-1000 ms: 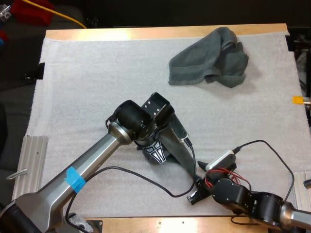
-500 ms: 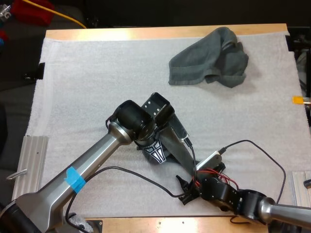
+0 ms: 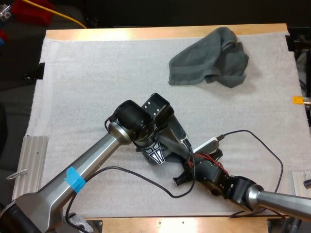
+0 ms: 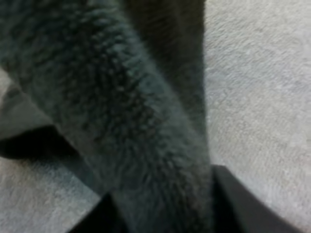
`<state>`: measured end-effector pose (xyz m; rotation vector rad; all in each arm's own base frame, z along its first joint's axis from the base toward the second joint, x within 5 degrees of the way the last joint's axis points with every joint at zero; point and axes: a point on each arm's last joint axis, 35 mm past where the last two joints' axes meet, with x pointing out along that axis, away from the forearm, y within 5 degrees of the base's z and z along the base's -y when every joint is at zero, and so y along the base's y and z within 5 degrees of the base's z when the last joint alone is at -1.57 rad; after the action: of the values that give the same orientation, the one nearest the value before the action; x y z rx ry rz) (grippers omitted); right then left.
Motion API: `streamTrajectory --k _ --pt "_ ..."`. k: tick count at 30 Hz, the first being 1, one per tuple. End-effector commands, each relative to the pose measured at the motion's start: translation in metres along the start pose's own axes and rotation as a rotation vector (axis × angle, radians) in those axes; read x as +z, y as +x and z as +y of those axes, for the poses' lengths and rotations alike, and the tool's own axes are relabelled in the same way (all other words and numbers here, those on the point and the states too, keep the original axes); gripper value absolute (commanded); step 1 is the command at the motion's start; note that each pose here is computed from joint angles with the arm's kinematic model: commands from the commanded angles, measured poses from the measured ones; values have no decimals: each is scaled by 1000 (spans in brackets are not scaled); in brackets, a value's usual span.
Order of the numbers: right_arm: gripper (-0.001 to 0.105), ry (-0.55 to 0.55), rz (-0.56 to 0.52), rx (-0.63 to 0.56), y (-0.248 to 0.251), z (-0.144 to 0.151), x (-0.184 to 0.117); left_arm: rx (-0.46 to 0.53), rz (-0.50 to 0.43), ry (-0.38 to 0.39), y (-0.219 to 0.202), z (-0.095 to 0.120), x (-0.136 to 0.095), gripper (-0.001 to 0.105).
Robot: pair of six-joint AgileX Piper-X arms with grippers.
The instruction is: Pick towel from pile, fold and stack
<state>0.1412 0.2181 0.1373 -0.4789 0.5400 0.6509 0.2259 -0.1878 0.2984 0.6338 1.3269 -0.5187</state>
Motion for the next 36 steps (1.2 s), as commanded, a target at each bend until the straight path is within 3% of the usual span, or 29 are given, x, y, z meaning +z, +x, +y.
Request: streamTrajectory --k 1,4,11,19,27,32,36 --pt "11 -16 22 -10 1 -1 -2 -5 -12 -15 -6 1 0 0" --pt "1 -27 42 -10 0 -2 -4 -5 -9 -14 -6 1 -1 0" --pt "1 -139 32 -22 -22 -11 10 18 -49 -21 -17 3 -6 0" --pt "1 -322 -72 -95 -83 -37 72 112 -174 -46 -49 9 -20 0" --pt "1 -443 -39 -92 -130 -56 126 132 -314 -51 -106 16 -26 0" --pt "1 -468 -15 -78 -154 -66 147 137 -316 22 -128 18 -31 0" --pt "1 -498 37 11 -173 -70 154 112 -274 89 -131 10 -37 0"
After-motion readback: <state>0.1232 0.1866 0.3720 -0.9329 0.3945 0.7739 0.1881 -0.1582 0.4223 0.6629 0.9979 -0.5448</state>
